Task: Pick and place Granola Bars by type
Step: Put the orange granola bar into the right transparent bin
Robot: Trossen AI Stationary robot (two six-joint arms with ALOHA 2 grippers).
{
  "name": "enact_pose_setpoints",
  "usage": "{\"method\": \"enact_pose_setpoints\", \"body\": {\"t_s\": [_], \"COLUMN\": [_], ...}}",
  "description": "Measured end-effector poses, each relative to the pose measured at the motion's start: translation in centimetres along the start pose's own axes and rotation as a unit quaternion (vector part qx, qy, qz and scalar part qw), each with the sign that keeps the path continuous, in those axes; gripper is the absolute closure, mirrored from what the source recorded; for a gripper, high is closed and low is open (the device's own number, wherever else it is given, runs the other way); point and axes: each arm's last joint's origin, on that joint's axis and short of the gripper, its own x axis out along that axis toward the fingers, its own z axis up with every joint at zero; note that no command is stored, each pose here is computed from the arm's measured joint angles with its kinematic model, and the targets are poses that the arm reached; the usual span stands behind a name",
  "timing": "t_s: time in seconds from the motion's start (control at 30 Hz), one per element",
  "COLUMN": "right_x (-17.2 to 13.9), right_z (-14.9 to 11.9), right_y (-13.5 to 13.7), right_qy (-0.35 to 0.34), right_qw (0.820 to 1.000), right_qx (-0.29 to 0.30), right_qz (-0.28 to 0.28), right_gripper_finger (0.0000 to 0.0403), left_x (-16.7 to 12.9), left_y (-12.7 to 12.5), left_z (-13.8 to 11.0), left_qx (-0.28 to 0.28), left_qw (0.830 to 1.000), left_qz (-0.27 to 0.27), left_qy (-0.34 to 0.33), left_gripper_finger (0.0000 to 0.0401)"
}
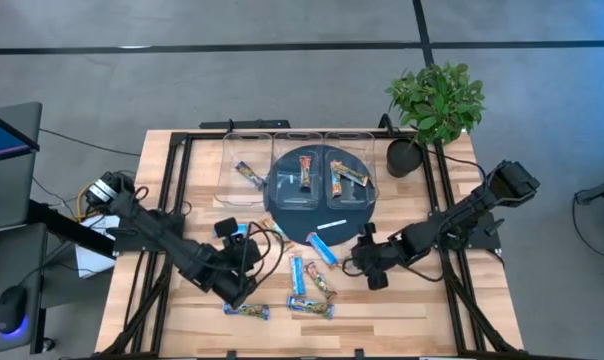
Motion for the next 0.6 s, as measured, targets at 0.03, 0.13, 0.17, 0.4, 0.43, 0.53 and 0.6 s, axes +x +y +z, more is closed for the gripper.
{"method": "enact_pose_setpoints", "body": {"t_s": [0.03, 0.13, 0.17, 0.4, 0.43, 0.53, 0.6], "right_x": [0.03, 0.01, 0.01, 0.14, 0.15, 0.33, 0.36], "right_z": [-0.09, -0.18, -0.17, 0.00, 0.05, -0.03, 0.02], "right_y": [0.03, 0.24, 0.25, -0.23, -0.22, -0.29, -0.36], "right_qy": [0.001, 0.000, 0.000, -0.005, -0.008, -0.015, -0.018], "right_qw": [1.000, 1.000, 1.000, 1.000, 0.999, 0.999, 0.999], "right_qx": [-0.001, -0.011, -0.017, -0.030, -0.032, -0.037, -0.034], "right_qz": [0.000, 0.002, 0.002, -0.003, -0.002, 0.009, 0.013], "right_gripper_finger": [0.0198, 0.0198, 0.0198, 0.0198, 0.0198, 0.0198, 0.0198], "left_x": [-0.09, -0.11, -0.09, 0.14, 0.13, 0.13, 0.11], "left_y": [-0.06, -0.05, -0.03, 0.22, 0.23, 0.24, 0.23], "left_z": [-0.04, -0.03, -0.01, 0.23, 0.24, 0.26, 0.25], "left_qx": [-0.004, -0.009, -0.010, -0.016, -0.016, -0.015, -0.015], "left_qw": [1.000, 1.000, 1.000, 1.000, 0.999, 0.999, 0.999], "left_qz": [0.002, 0.005, 0.006, 0.020, 0.021, 0.025, 0.025], "left_qy": [-0.005, -0.009, -0.009, -0.019, -0.021, -0.025, -0.026], "left_gripper_finger": [0.0280, 0.0280, 0.0280, 0.0280, 0.0280, 0.0280, 0.0280]}}
